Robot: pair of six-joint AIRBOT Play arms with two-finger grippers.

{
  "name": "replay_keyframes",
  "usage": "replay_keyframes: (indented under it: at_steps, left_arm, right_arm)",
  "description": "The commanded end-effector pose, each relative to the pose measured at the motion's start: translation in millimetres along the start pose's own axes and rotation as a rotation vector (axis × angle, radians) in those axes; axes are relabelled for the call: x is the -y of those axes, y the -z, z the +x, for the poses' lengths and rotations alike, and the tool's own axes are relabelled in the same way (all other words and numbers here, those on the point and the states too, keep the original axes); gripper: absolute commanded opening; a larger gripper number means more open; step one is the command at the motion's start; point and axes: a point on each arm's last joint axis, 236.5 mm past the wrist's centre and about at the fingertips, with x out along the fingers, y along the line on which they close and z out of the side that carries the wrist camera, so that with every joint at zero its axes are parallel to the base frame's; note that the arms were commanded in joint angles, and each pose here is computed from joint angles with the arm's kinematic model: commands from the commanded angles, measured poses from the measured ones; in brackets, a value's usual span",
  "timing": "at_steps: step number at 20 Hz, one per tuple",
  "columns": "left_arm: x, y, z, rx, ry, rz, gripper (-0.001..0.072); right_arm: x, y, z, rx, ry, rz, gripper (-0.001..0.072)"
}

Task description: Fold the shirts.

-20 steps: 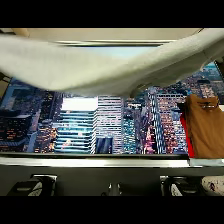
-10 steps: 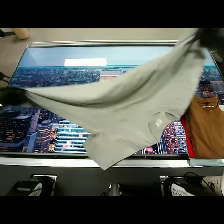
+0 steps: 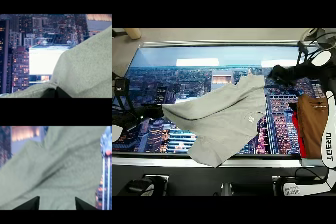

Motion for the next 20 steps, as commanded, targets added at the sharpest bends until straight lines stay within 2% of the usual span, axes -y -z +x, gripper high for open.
replay_keyframes:
  at_steps: [1,3,6,10,12,15,16,17,18,20]
  left_arm:
    - [-2.0,3.1,2.0,-0.005,-0.009,0.012,0.0019]
    - [-2.3,6.4,2.0,-0.019,-0.010,0.012,0.0019]
    - [-2.9,19.1,1.4,-0.073,-0.013,0.010,0.0019]
    - [-2.3,27.1,0.7,-0.107,-0.010,0.004,0.0019]
    - [-0.3,29.7,0.4,-0.117,-0.003,-0.004,0.0019]
    - [1.7,30.0,0.2,-0.119,0.005,-0.009,0.0019]
    - [1.6,29.8,0.1,-0.118,0.004,-0.008,0.0019]
    - [1.3,29.8,0.1,-0.118,0.003,-0.007,0.0019]
    - [0.4,26.8,-1.0,-0.111,-0.001,-0.004,0.0019]
    - [0.4,-3.6,-15.1,-0.038,-0.004,-0.003,0.0019]
  right_arm:
    - [23.4,141.0,9.3,-0.444,0.103,-0.073,0.0474]
    - [32.0,223.5,36.6,-0.535,0.077,-0.014,0.0540]
    - [12.9,286.8,72.1,-0.504,-0.102,0.178,0.0540]
    - [20.0,289.9,105.1,-0.408,-0.128,0.329,0.0539]
    - [2.6,280.4,116.8,-0.361,-0.181,0.333,0.0534]
    - [-13.5,255.2,139.6,-0.201,-0.166,0.331,0.0514]
    - [-16.0,245.9,142.5,-0.159,-0.160,0.337,0.0390]
    - [-18.6,236.8,141.2,-0.137,-0.165,0.330,0.0235]
    - [-23.4,223.9,133.8,-0.127,-0.182,0.301,0.0028]
    - [-36.6,175.8,93.3,-0.061,-0.218,0.133,0.0024]
